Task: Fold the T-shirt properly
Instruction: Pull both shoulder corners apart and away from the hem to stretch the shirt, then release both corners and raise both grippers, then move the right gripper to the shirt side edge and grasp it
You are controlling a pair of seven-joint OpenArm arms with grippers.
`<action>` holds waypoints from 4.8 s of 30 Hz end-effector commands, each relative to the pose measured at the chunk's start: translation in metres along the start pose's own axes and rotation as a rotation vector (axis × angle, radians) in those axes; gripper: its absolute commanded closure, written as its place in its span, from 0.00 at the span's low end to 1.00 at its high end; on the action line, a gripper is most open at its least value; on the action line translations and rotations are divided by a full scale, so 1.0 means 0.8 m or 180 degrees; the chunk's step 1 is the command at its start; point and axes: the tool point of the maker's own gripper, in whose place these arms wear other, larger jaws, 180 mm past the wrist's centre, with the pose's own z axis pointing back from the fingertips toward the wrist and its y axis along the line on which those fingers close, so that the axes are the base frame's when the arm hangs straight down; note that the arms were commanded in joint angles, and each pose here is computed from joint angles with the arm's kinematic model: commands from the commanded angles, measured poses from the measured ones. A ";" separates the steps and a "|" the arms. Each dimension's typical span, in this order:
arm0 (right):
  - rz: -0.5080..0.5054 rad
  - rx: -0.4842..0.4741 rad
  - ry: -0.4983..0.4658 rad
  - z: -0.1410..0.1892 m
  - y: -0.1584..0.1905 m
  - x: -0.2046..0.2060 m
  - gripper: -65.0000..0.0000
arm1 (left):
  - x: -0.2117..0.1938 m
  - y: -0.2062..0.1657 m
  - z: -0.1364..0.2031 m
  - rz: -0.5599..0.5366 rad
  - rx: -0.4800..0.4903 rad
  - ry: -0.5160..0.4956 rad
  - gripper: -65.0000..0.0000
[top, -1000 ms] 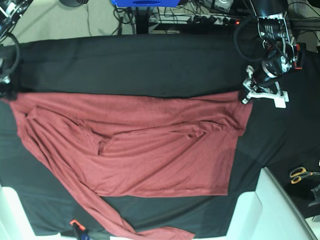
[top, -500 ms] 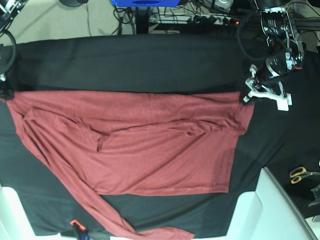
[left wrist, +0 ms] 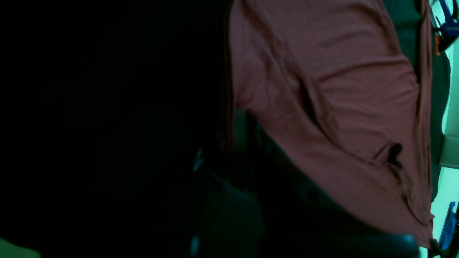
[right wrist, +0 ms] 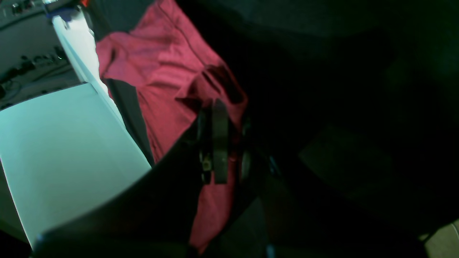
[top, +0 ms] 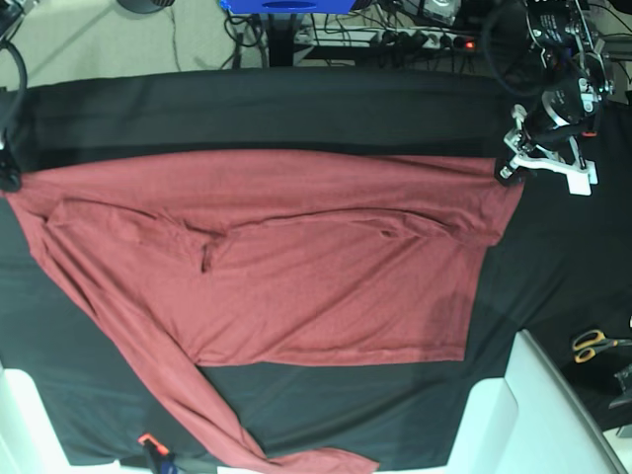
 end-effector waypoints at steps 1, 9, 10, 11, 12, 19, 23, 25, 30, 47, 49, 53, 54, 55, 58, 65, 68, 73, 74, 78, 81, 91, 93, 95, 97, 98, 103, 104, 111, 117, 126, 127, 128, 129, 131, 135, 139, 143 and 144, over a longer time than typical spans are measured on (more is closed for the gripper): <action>0.0090 0.0081 -0.0134 0.011 0.014 0.022 1.00 | 0.011 0.002 0.008 -0.0043 -0.0002 -0.0081 1.00; 0.0070 -0.0067 -0.0069 0.021 -0.012 0.013 1.00 | -0.009 0.019 0.019 -0.0062 0.0104 0.0025 1.00; 0.0068 -0.0081 -0.0041 0.022 -0.015 0.010 1.00 | -0.013 0.022 0.022 -0.0051 0.0117 0.0049 1.00; 0.0095 -0.0077 -0.0032 0.023 -0.013 0.010 1.00 | -0.016 0.024 0.023 -0.0052 0.0130 0.0065 1.00; 0.0129 -0.0068 -0.0041 0.025 -0.010 0.009 1.00 | -0.015 0.022 0.025 -0.0074 0.0126 0.0055 1.00; 0.0238 -0.0125 -0.0079 0.037 -0.015 0.009 1.00 | -0.023 0.027 0.035 -0.0123 0.0167 0.0096 1.00; 0.0230 -0.0183 -0.0064 0.041 -0.025 0.005 1.00 | -0.026 0.030 0.038 -0.0122 0.0190 0.0111 1.00; 0.0224 -0.0231 -0.0052 0.045 -0.033 0.003 1.00 | -0.029 0.034 0.040 -0.0117 0.0214 0.0126 1.00; 0.0179 -0.0301 -0.0011 0.048 -0.050 -0.009 1.00 | -0.027 0.052 0.053 -0.0080 0.0330 0.0091 1.00; -0.0049 -0.0405 -0.0095 0.063 -0.088 -0.023 1.00 | -0.039 0.063 0.060 -0.0070 0.0399 0.0160 1.00; -0.0041 -0.0411 -0.0094 0.064 -0.088 -0.022 1.00 | -0.040 0.064 0.061 -0.0069 0.0405 0.0167 1.00; -0.0036 -0.0445 -0.0087 0.065 -0.093 -0.025 1.00 | -0.043 0.067 0.063 -0.0068 0.0424 0.0183 1.00; -0.0038 -0.0445 -0.0080 0.065 -0.093 -0.026 1.00 | -0.045 0.068 0.064 -0.0067 0.0434 0.0194 1.00; -0.0038 -0.0445 -0.0080 0.065 -0.093 -0.026 1.00 | -0.044 0.067 0.064 -0.0074 0.0429 0.0189 1.00; -0.0035 -0.0441 -0.0077 0.064 -0.093 -0.026 1.00 | -0.048 0.071 0.068 -0.0070 0.0457 0.0215 1.00; -0.0037 -0.0452 -0.0079 0.064 -0.094 -0.026 1.00 | -0.050 0.076 0.068 -0.0113 0.0507 0.0236 1.00; -0.0045 -0.0456 -0.0076 0.064 -0.095 -0.027 1.00 | -0.053 0.083 0.068 -0.0244 0.0631 0.0273 1.00; -0.0072 -0.0467 -0.0080 0.065 -0.097 -0.027 0.99 | -0.053 0.086 0.068 -0.0292 0.0682 0.0287 1.00; -0.0080 -0.0467 -0.0087 0.065 -0.098 -0.026 0.99 | -0.053 0.087 0.068 -0.0289 0.0685 0.0287 1.00; -0.0162 -0.0446 -0.0097 0.064 -0.102 -0.034 0.91 | -0.053 0.087 0.068 -0.0290 0.0691 0.0286 1.00; -0.0181 -0.0441 -0.0103 0.064 -0.103 -0.035 0.68 | -0.053 0.087 0.068 -0.0290 0.0688 0.0282 0.89; -0.0296 -0.0385 -0.0307 0.078 -0.106 -0.018 0.40 | -0.027 0.117 0.092 -0.0128 0.0914 0.0022 0.31; -0.0314 -0.0379 -0.0337 0.081 -0.107 -0.015 0.40 | -0.022 0.131 0.100 -0.0065 0.1000 -0.0034 0.31; -0.0320 -0.0377 -0.0385 0.085 -0.107 -0.009 0.39 | -0.012 0.147 0.112 0.0004 0.1107 -0.0125 0.30; -0.0249 -0.0464 -0.0465 0.093 -0.109 0.005 0.39 | 0.009 0.156 0.122 0.0054 0.1173 -0.0299 0.30; -0.0211 -0.0505 -0.0501 0.096 -0.109 0.012 0.39 | 0.017 0.161 0.128 0.0076 0.1210 -0.0369 0.30; 0.0198 -0.0647 -0.0653 0.098 -0.076 0.064 0.40 | 0.066 0.170 0.150 -0.0068 0.1306 -0.0598 0.31; 0.0308 -0.0663 -0.0649 0.092 -0.063 0.071 0.40 | 0.074 0.169 0.152 -0.0125 0.1308 -0.0621 0.31; 0.2123 -0.0471 -0.0524 0.030 0.087 0.091 0.40 | 0.089 0.158 0.152 -0.0200 0.1248 -0.0682 0.39; 0.2571 -0.0567 -0.0430 -0.055 0.121 0.089 0.40 | 0.079 0.135 0.123 -0.0260 0.1068 -0.0449 0.83; 0.2711 -0.0461 -0.0034 -0.129 0.117 0.052 0.39 | 0.082 0.106 0.112 -0.0744 0.0709 -0.0372 0.96; 0.2700 -0.0433 0.0036 -0.133 0.114 0.047 0.39 | 0.082 0.106 0.112 -0.0744 0.0709 -0.0372 0.96; 0.2655 -0.0430 0.0090 -0.137 0.107 0.041 0.39 | 0.083 0.106 0.112 -0.0749 0.0710 -0.0373 0.96; 0.2605 -0.0433 0.0123 -0.140 0.101 0.037 0.39 | 0.083 0.106 0.112 -0.0749 0.0710 -0.0373 0.96; 0.2583 -0.0397 0.0162 -0.148 0.100 0.023 0.39 | 0.084 0.106 0.112 -0.0758 0.0713 -0.0375 0.96; 0.2748 -0.0459 0.0302 -0.154 0.093 0.008 0.39 | 0.084 0.106 0.112 -0.0758 0.0713 -0.0375 0.96; 0.2927 -0.0461 0.0494 -0.168 0.090 -0.024 0.39 | 0.083 0.106 0.111 -0.0750 0.0707 -0.0369 0.96; 0.2904 -0.0389 0.0548 -0.178 0.093 -0.044 0.39 | 0.081 0.106 0.111 -0.0746 0.0709 -0.0364 0.96; 0.2904 -0.0389 0.0548 -0.178 0.093 -0.044 0.39 | 0.081 0.106 0.112 -0.0746 0.0712 -0.0360 0.96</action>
